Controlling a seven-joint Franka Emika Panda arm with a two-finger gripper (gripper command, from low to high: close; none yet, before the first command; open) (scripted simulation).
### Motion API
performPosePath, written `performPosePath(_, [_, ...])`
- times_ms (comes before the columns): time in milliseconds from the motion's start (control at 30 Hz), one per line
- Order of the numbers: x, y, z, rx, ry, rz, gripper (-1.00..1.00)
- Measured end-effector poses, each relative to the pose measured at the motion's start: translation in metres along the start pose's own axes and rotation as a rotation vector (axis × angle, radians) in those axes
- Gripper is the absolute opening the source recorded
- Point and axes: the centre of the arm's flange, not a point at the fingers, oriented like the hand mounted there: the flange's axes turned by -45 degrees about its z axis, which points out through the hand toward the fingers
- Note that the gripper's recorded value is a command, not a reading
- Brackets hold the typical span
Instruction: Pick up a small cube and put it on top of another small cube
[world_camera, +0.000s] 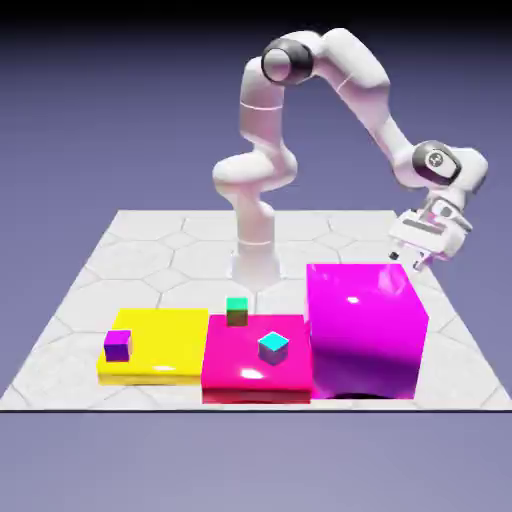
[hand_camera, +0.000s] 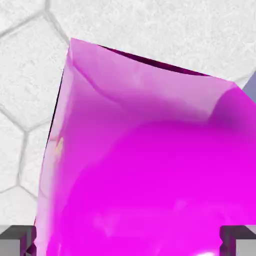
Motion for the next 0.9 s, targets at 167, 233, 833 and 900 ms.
performPosePath(167, [0.053, -0.03, 0.029, 0.087, -0.111, -0.031, 0.0])
performPosePath(233, [0.073, -0.044, 0.041, 0.115, -0.16, -0.045, 0.0])
performPosePath(833, [0.093, -0.088, 0.035, 0.283, -0.244, 0.082, -1.0])
performPosePath(900, [0.075, -0.063, 0.01, 0.336, -0.174, 0.145, -1.0])
